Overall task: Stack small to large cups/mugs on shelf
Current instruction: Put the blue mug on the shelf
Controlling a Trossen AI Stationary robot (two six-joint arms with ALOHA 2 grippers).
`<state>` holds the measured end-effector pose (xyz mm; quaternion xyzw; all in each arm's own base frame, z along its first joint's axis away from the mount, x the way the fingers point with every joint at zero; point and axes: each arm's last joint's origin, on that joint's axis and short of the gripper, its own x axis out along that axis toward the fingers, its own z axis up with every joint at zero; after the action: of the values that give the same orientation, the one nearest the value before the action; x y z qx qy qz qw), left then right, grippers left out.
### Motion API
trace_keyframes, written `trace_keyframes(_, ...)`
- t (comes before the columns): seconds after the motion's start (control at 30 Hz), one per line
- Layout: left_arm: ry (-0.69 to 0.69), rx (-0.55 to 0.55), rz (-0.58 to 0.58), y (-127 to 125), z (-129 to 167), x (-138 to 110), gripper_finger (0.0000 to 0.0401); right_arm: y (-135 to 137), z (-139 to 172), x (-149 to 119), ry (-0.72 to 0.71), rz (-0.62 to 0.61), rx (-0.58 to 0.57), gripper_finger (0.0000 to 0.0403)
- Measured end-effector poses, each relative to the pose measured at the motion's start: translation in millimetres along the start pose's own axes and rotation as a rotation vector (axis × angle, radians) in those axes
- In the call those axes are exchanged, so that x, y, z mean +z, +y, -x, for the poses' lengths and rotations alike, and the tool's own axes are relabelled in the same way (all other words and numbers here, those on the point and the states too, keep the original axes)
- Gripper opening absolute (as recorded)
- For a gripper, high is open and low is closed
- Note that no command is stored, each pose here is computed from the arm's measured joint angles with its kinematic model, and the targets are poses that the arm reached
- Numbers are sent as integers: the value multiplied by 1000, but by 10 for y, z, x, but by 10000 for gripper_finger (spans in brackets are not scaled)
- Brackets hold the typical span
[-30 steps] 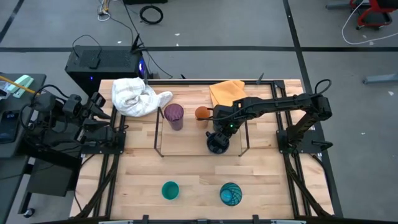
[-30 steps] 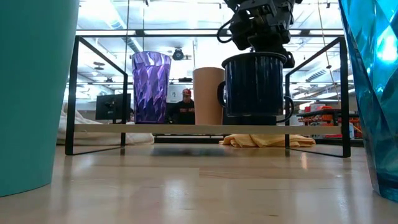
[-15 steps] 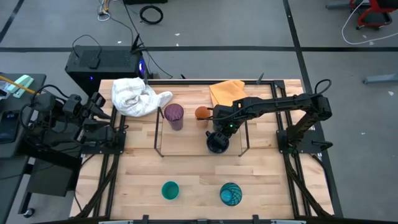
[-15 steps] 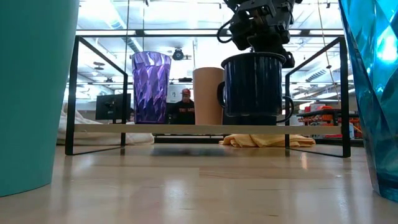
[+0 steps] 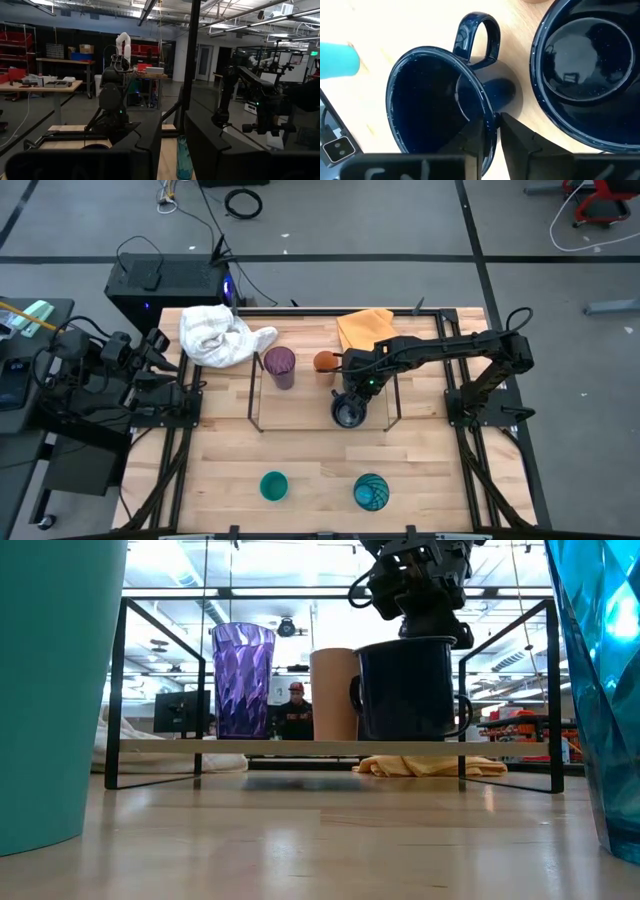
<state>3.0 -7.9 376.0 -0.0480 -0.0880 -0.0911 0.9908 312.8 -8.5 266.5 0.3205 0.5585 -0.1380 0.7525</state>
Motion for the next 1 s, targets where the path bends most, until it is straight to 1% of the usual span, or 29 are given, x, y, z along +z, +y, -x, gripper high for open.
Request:
trace_keyframes(0.23,0,0,0,0,0,0,94,-19,-35,-18,15,-19,3,70)
trace_keyframes(0.6,0,0,0,0,0,0,94,-24,-137,-79,28,-35,8,103)
trace_keyframes(1.0,0,0,0,0,0,0,94,-42,-141,-71,8,-61,-20,107)
